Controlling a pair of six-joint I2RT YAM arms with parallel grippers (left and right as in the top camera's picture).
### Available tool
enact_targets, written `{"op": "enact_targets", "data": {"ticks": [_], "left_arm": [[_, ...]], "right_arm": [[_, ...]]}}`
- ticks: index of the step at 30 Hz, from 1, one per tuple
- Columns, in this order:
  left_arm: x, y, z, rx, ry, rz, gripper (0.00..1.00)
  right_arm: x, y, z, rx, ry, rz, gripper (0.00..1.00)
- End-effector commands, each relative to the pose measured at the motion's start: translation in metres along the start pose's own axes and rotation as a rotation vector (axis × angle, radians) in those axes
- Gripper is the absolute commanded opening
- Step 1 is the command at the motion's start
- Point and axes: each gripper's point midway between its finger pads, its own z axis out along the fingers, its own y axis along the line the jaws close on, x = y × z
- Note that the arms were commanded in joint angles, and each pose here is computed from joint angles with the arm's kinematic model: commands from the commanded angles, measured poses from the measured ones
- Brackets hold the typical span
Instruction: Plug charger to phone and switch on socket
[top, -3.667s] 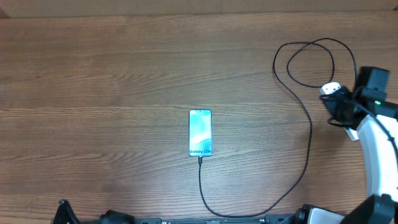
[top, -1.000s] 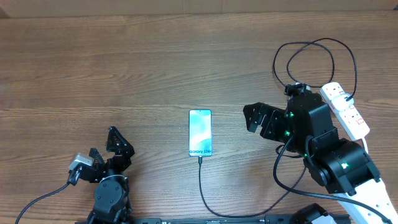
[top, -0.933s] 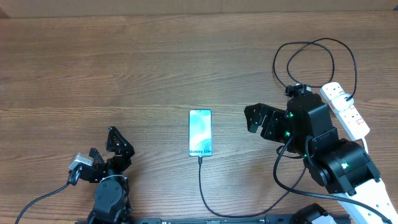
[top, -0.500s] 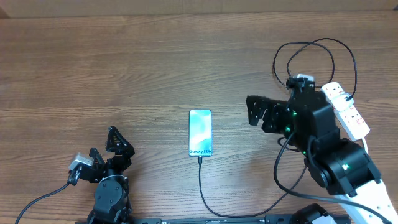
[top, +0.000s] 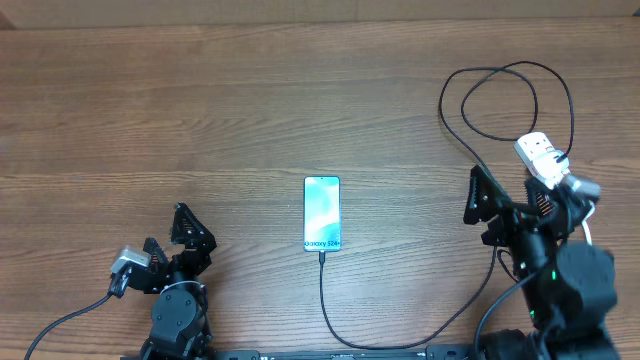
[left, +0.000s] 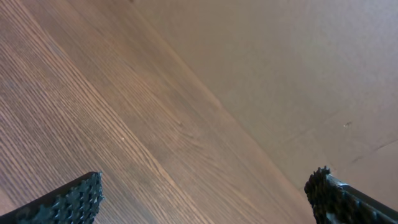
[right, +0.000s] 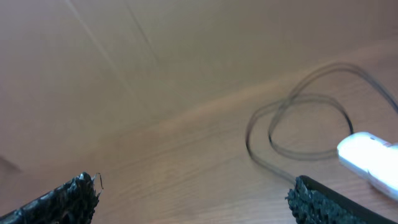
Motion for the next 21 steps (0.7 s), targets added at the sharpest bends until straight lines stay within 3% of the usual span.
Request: {"op": "enact_targets", "data": {"ticks": [1, 9, 21], "left_arm": [[0.0, 0.001, 0.0, -0.001, -0.003, 0.015, 1.0], [0.0, 0.001, 0.0, -0.001, -0.003, 0.015, 1.0], [0.0, 0.001, 0.0, -0.001, -0.003, 0.015, 1.0]], "right_arm": [[-0.002, 0.001, -0.011, -0.077, -0.148, -0.039, 1.0], [0.001, 0.013, -0.018, -0.27, -0.396, -0.072, 1.0], [0.007, -0.006, -0.022, -0.257, -0.51, -0.076, 1.0]]}}
